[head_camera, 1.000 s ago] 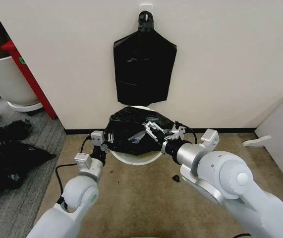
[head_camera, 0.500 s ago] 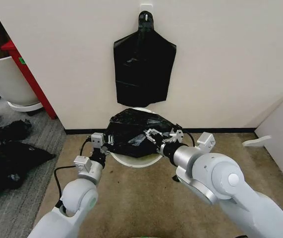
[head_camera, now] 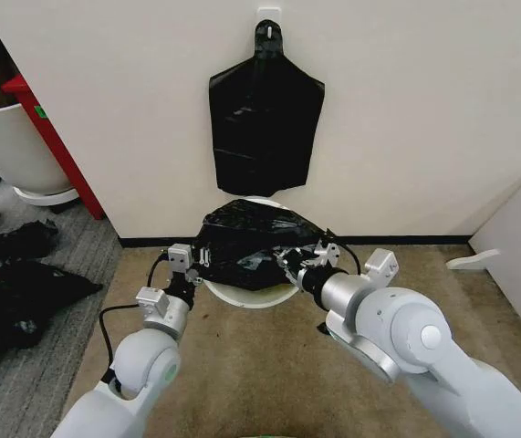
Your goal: Place the garbage bag over the trash bin.
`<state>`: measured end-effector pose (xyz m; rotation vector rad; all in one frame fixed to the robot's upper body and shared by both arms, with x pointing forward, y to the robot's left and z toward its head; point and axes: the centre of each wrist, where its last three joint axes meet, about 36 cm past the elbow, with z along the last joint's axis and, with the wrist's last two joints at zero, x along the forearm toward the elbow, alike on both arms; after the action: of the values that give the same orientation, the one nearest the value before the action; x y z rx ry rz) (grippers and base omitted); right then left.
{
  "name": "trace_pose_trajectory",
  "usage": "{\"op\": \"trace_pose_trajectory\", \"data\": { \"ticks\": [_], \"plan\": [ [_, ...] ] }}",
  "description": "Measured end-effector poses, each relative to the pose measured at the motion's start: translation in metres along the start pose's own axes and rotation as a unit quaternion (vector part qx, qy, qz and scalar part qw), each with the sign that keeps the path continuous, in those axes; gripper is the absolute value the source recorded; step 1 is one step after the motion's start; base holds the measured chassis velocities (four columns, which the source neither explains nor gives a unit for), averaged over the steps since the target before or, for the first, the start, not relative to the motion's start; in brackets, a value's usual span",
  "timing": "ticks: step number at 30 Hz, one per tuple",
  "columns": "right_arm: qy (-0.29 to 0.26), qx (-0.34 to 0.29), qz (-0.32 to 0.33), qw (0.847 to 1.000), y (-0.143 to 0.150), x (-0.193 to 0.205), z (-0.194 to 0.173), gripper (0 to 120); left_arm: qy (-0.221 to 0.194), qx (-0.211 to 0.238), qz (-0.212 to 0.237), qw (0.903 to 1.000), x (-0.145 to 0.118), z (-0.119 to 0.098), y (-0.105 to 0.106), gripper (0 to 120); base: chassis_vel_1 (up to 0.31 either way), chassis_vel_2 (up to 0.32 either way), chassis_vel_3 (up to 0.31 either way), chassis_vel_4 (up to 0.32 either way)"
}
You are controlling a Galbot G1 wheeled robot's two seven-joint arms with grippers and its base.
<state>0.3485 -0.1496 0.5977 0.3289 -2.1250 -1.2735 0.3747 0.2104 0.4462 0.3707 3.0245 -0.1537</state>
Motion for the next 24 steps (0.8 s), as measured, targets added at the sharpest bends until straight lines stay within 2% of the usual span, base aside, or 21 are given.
{"op": "trace_pose_trajectory", "data": {
  "ticks": [7,13,24],
  "plan": [
    [0.008,0.031,-0.022,0.999,-0.009,0.008,0.003,0,0.008,0.008,-0.002,0.9999,-0.005,-0.005,0.004,0,0.0,0.0,0.0,0.0],
    [0.023,0.063,-0.036,0.997,-0.013,0.017,0.003,0,0.037,0.038,-0.011,0.9985,-0.01,-0.013,0.007,0,0.0,0.0,0.0,0.0],
    [0.039,0.106,-0.014,0.994,-0.02,0.032,0.003,0,0.055,0.085,-0.034,0.9943,-0.031,-0.034,0.022,0,0.0,0.0,0.0,0.0]
  ]
}}
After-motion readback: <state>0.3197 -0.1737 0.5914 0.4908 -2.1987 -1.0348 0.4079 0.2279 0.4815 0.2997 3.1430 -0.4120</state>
